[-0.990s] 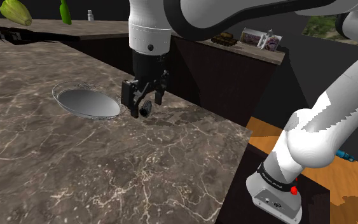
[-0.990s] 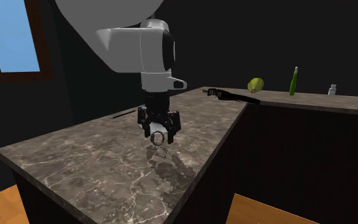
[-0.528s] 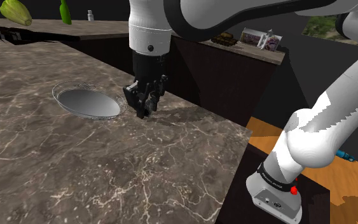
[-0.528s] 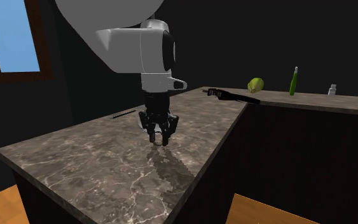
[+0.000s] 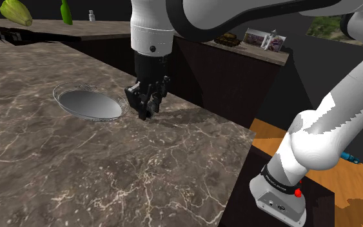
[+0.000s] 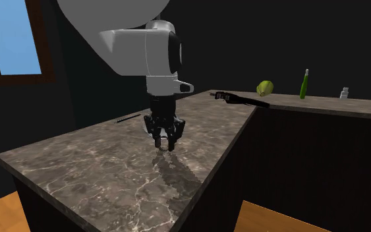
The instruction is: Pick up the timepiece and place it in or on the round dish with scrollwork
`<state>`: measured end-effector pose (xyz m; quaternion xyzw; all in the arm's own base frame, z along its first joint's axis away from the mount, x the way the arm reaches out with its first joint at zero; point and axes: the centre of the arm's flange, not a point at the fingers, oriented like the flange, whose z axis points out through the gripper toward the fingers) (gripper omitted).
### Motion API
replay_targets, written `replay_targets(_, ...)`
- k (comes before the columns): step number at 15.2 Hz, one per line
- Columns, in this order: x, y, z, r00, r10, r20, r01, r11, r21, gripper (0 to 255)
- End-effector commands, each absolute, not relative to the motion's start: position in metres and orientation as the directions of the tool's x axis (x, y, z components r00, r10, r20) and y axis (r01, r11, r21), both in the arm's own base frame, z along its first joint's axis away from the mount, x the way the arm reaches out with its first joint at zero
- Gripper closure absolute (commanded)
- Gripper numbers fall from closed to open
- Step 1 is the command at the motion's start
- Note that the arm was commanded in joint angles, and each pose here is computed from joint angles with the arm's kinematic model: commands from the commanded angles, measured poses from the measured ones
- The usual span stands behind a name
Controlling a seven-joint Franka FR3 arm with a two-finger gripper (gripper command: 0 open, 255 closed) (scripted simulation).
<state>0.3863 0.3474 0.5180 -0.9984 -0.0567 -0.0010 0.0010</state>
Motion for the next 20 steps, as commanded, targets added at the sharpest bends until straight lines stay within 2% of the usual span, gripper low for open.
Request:
replay_targets(1,0.386,0.347,0.523,0.994,0.113,0.002,0.113,-0.994,-0.002,255)
replay_targets(20,0.386,0.347,0.624,0.994,0.113,0.002,0.113,-0.994,-0.002,255)
